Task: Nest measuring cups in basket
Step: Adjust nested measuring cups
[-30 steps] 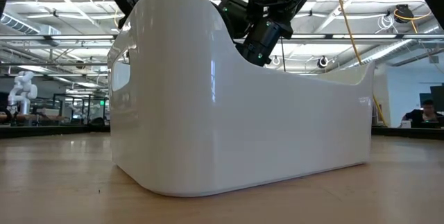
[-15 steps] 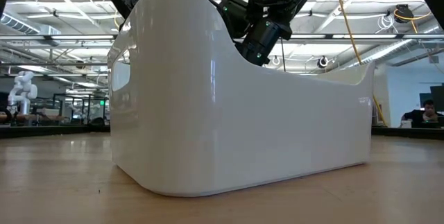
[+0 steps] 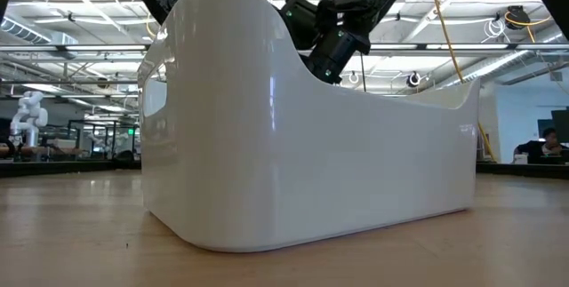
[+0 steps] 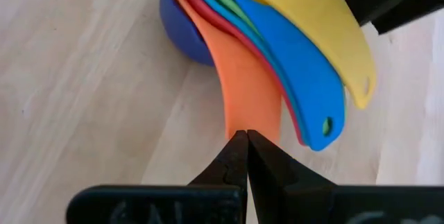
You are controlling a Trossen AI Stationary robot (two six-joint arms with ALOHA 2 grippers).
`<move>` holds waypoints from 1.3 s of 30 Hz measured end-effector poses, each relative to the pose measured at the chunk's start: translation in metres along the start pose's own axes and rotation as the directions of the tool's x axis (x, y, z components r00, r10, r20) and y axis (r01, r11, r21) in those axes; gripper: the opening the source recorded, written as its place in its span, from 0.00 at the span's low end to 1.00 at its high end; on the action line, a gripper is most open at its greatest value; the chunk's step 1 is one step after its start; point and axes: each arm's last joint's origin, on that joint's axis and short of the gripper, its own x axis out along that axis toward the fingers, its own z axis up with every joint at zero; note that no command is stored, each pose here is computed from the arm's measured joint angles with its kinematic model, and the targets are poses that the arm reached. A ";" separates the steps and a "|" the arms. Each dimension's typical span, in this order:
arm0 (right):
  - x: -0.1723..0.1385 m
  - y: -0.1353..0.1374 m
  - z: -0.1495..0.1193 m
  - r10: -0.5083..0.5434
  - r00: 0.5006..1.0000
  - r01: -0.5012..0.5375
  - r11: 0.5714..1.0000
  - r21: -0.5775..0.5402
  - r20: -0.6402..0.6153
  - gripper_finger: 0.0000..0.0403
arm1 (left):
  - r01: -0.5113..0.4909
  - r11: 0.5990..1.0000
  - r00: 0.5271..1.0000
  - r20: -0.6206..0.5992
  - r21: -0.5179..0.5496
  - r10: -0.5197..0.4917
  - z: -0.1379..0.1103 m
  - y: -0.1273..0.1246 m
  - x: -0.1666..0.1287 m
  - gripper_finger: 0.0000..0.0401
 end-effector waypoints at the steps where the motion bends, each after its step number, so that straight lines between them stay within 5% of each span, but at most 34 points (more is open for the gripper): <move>1: 0.000 -0.001 -0.001 0.000 1.000 0.000 1.000 0.000 -0.002 0.00 | -0.001 1.000 1.000 -0.004 0.001 0.001 0.000 0.000 0.000 0.42; 10: -0.008 0.004 0.000 0.032 0.999 -0.032 0.999 -0.004 -0.033 0.00 | -0.154 0.987 0.981 -0.125 -0.048 0.147 -0.018 0.010 -0.021 0.42; 16: -0.006 0.007 0.001 0.077 0.997 -0.077 0.997 -0.006 -0.006 0.00 | -0.161 0.985 0.980 -0.132 -0.062 0.152 -0.016 0.013 -0.014 0.42; 24: 0.008 0.003 -0.010 0.082 0.996 -0.082 0.997 0.009 -0.034 0.00 | -0.104 0.994 0.981 -0.167 -0.039 0.096 -0.011 0.017 0.022 0.42; 39: 0.013 -0.013 -0.015 0.020 1.000 -0.021 0.999 0.025 0.015 0.00 | -0.008 1.000 1.000 -0.028 0.015 0.008 0.003 0.009 0.028 0.42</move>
